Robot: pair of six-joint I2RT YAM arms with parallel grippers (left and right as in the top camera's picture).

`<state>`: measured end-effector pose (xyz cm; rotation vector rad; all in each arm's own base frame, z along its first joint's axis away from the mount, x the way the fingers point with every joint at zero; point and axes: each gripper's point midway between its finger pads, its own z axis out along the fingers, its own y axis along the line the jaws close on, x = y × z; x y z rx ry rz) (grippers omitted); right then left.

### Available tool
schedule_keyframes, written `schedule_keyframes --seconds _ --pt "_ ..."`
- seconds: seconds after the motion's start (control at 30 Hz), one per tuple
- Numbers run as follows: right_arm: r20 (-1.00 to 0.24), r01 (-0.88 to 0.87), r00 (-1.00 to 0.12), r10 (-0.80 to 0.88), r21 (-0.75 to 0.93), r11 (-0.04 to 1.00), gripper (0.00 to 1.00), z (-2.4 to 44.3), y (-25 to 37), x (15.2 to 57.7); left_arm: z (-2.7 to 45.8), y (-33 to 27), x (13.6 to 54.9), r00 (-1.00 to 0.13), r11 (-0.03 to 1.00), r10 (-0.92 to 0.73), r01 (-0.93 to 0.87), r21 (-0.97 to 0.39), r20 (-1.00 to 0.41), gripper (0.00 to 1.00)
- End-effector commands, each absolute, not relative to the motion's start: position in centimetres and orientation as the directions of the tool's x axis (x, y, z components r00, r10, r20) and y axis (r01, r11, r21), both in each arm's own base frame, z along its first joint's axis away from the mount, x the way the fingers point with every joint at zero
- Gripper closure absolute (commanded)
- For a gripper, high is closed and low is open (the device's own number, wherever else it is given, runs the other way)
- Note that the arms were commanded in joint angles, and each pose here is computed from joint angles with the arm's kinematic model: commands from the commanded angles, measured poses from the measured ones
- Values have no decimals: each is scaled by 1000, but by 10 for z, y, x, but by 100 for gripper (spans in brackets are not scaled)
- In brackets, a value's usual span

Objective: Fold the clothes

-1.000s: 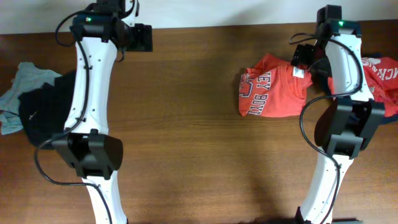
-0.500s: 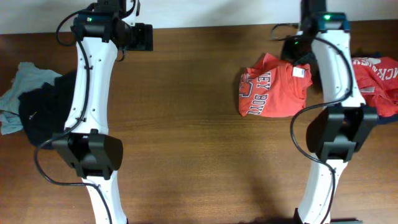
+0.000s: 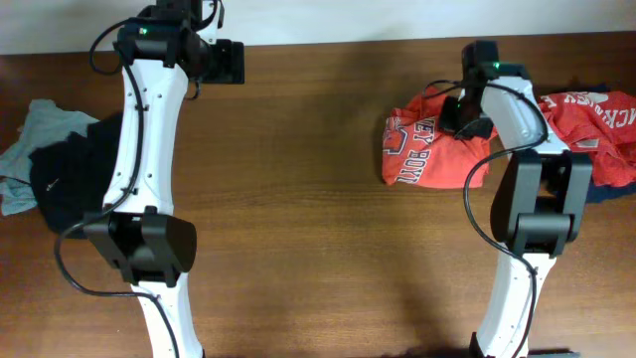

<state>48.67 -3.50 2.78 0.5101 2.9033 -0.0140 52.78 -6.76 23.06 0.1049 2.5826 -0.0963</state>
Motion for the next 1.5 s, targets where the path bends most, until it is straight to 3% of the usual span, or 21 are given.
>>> schedule_keyframes --seconds 0.0,0.37,0.67,0.83,0.97,1.07,1.2,1.47 --pt "-123 307 -944 307 19 951 96 -8 -16 468 225 -62 528 -854 995 72 96 -21 -516 16" --pt "-52 176 -982 180 83 981 96 -34 85 441 221 -42 524 -869 999 53 52 17 -492 16" --pt "-35 353 -933 358 103 930 96 -32 141 430 221 -41 524 -869 999 52 50 17 -492 16" --pt "-34 283 -956 292 165 945 96 -1 151 440 222 -41 524 -868 999 52 50 16 -494 16" --pt "-54 170 -981 184 190 967 70 46 154 446 222 -41 524 -868 999 52 50 17 -494 16" --pt "-68 128 -987 143 188 974 31 80 148 447 222 -41 524 -868 999 52 50 17 -495 16" --pt "-92 108 -988 127 185 977 11 120 133 450 222 -41 525 -867 999 52 50 17 -495 16" --pt "-42 166 -983 178 195 967 10 118 73 449 223 -42 526 -864 999 51 54 10 -501 16"
